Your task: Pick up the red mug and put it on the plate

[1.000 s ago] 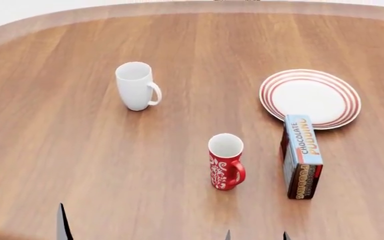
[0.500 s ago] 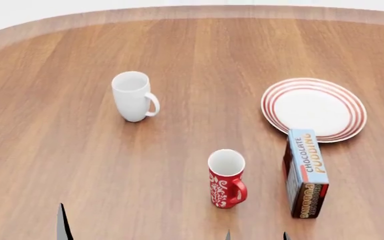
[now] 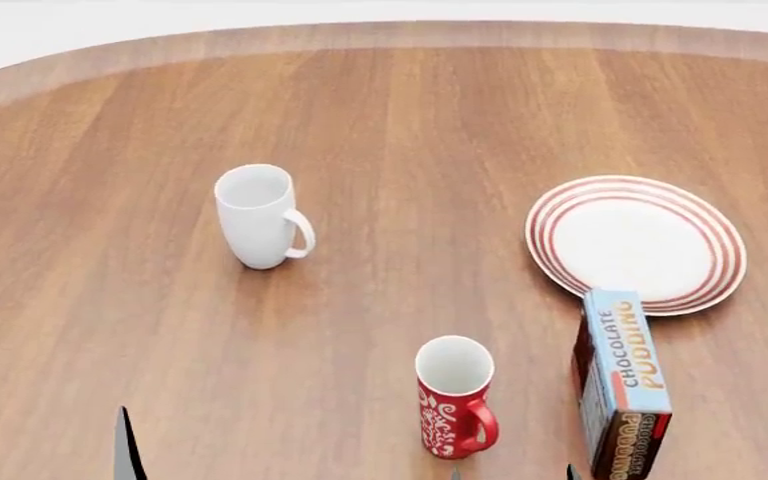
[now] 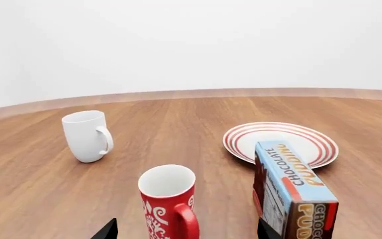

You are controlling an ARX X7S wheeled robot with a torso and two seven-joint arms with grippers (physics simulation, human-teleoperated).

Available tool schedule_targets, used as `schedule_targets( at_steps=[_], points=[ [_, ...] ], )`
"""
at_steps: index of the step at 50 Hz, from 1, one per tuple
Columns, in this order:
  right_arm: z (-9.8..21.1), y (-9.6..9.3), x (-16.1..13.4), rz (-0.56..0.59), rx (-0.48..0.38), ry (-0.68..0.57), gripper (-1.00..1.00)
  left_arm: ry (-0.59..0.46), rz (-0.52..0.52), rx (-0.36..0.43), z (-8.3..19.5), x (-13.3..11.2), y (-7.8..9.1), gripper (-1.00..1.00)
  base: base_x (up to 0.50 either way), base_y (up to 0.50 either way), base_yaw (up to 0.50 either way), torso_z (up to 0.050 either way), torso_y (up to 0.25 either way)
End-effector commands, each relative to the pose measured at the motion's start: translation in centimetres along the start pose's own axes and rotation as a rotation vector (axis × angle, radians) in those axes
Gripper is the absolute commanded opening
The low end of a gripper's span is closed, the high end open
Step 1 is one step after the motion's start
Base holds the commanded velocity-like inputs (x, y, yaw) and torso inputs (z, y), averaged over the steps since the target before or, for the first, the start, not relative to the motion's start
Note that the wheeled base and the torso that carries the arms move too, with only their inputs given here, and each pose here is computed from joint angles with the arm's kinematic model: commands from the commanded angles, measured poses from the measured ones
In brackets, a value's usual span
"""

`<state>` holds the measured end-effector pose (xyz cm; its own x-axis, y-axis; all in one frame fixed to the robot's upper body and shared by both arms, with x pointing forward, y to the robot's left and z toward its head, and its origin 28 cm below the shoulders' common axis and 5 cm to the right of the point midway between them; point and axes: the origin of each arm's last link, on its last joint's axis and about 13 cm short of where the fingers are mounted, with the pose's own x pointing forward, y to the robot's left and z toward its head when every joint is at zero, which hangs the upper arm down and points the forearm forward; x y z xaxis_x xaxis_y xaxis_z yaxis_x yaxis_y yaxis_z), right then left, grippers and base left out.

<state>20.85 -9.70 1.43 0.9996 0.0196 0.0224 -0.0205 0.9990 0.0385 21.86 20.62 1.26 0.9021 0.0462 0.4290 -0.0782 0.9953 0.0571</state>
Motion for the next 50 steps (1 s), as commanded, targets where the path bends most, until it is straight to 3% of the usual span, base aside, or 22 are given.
schedule_targets(
  at_steps=[1,50],
  points=[
    [-0.05,-0.04,0.01,0.0,0.001,-0.001,1.0,-0.001,-0.001,0.0,0.0,0.0,0.0,1.0,0.17,0.0,0.0,0.0,0.0],
    [-0.01,0.01,0.06,-0.001,-0.003,0.005,1.0,0.001,-0.006,-0.01,0.0,0.0,-0.01,1.0,0.17,0.0,0.0,0.0,0.0]
  ],
)
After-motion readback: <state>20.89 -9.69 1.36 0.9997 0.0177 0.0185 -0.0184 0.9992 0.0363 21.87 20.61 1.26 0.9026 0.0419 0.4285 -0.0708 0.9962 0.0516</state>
